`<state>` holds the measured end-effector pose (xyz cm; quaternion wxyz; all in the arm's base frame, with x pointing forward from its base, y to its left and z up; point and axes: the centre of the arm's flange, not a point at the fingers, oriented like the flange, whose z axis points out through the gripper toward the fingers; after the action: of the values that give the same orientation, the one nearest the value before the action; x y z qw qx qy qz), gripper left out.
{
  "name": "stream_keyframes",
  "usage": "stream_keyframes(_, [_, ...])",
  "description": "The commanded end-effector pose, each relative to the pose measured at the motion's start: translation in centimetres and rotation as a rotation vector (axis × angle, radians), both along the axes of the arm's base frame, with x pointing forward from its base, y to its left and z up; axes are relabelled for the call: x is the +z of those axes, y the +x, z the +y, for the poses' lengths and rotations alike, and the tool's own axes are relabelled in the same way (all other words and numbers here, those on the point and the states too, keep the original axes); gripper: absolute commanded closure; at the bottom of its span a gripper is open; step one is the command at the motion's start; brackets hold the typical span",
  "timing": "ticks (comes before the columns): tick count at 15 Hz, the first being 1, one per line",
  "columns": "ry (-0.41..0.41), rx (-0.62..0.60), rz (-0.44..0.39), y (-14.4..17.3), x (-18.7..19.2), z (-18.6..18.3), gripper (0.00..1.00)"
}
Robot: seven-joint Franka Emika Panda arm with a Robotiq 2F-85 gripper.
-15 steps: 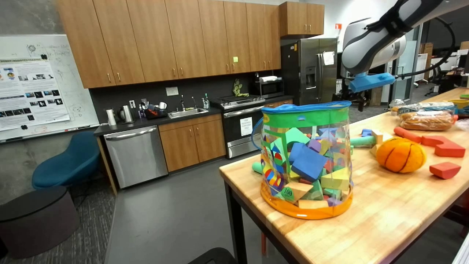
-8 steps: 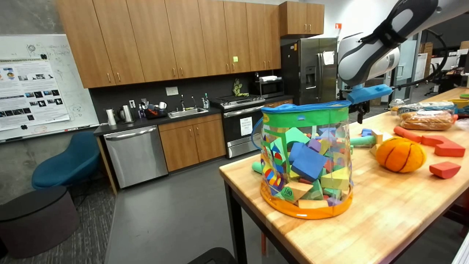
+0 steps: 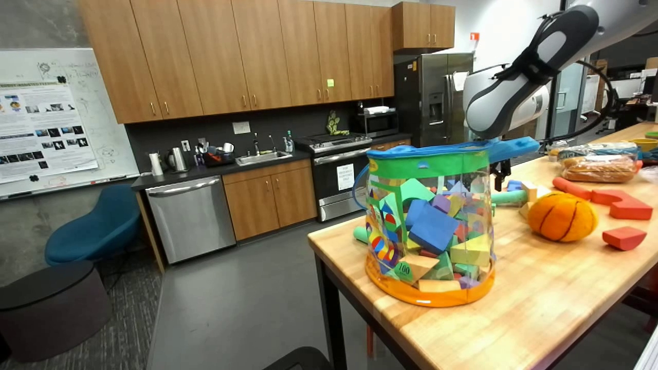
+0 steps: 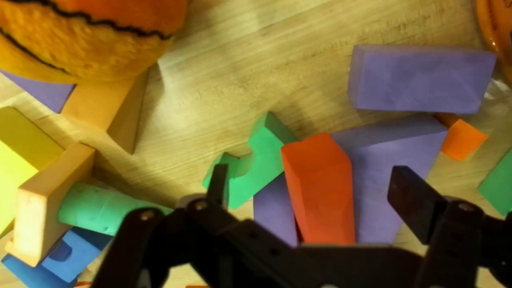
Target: Take the green cylinder out of the bag and put the blue block in the bag.
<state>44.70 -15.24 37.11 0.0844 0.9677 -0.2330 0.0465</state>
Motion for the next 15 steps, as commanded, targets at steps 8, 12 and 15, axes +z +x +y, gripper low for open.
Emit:
stream_keyframes(8, [-0.089, -0.177, -0.142, 1.9, -1.4, 0.3, 0.00])
stream_keyframes(12, [-0.092, -0.181, -0.149, 2.3, -1.4, 0.7, 0.00])
stream_keyframes(15, [-0.107, -0.188, -0.145, 2.5, -1.8, 1.0, 0.00])
